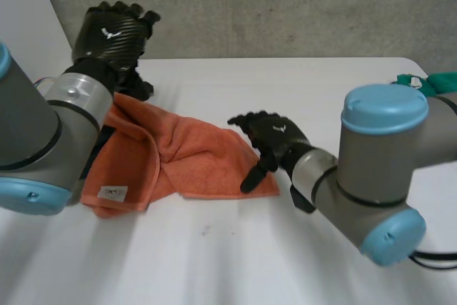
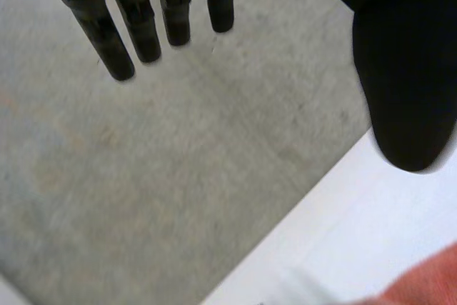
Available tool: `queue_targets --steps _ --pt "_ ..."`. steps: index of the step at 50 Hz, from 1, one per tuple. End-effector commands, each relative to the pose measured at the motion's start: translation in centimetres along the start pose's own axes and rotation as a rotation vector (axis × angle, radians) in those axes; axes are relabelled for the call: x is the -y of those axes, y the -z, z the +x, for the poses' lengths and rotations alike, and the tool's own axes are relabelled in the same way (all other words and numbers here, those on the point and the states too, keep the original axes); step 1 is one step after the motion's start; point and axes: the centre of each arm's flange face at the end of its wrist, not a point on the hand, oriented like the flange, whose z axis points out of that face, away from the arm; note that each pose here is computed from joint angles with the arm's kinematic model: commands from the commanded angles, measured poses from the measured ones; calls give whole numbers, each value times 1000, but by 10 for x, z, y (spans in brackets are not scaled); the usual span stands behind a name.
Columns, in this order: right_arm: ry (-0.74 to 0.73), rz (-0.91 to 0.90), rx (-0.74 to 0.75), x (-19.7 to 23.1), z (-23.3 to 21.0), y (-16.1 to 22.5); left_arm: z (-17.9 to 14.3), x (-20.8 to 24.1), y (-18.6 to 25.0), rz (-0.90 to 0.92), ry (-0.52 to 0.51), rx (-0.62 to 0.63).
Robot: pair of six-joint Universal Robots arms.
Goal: Fold the laundry.
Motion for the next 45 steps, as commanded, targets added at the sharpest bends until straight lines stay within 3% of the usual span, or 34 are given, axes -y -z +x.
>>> queue_targets --steps 1,9,14,23,32,39,45 --pt "148 92 29 18 13 -46 -19 -14 16 -177 99 96" --pt "232 138 48 20 23 -93 -36 -61 28 -373 276 150" --pt "271 165 51 12 26 -118 -36 -88 41 -470 313 137" --pt "377 100 93 -21 6 -135 -30 -131 69 -626 293 137" --pt "383 66 113 -43 -2 -141 -24 -161 69 -678 228 128" --pt "380 67 84 -47 4 -145 -22 -168 60 -640 190 127" --pt "378 96 -65 -24 26 -141 -32 -156 41 -536 155 173"
